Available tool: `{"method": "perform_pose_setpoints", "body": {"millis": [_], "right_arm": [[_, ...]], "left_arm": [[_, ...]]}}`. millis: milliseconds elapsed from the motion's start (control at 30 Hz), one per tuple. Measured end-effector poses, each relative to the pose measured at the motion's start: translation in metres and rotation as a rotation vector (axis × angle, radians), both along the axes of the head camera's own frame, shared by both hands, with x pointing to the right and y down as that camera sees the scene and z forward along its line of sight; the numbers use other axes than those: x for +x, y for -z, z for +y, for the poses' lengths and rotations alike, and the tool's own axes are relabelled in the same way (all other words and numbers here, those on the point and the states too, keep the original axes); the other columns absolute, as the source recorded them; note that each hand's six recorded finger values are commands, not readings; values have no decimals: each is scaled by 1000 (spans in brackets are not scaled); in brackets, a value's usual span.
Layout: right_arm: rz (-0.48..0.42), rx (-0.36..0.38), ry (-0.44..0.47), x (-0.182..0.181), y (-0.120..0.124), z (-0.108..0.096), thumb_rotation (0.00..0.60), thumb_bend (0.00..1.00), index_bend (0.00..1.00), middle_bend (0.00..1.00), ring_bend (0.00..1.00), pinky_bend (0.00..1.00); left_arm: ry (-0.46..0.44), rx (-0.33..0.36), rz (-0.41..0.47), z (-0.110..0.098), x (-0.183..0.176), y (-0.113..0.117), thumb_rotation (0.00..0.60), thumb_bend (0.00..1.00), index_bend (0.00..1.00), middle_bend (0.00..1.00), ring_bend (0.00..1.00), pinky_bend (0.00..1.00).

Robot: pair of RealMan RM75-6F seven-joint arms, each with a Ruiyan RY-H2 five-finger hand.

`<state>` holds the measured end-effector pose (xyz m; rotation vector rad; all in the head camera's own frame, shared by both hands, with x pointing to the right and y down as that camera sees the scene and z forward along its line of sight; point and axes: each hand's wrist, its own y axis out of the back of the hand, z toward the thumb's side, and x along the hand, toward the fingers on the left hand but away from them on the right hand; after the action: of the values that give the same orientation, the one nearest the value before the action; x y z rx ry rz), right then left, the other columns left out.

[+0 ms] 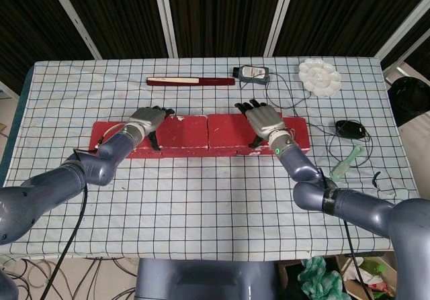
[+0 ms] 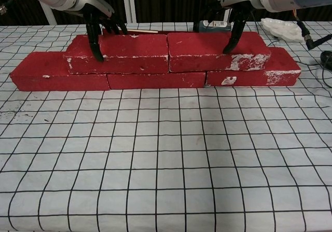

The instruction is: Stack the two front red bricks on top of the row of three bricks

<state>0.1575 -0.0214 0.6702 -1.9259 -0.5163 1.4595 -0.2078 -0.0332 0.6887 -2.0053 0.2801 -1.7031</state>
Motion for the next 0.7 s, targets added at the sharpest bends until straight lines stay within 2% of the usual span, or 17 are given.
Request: {"method": "perform_pose_setpoints", "body": {"millis": [367,700], "right_arm": [[2,0,3,0,0,1,600,79,0,73,0,139],[-3,1,6,-3,2,2,600,79,0,67,0,131]], "left_arm": [[12,6,3,-2,-1,6,600,0,18,28,0,3],[25,12,15,-4,-3,17,600,0,4,20,0,0]]}}
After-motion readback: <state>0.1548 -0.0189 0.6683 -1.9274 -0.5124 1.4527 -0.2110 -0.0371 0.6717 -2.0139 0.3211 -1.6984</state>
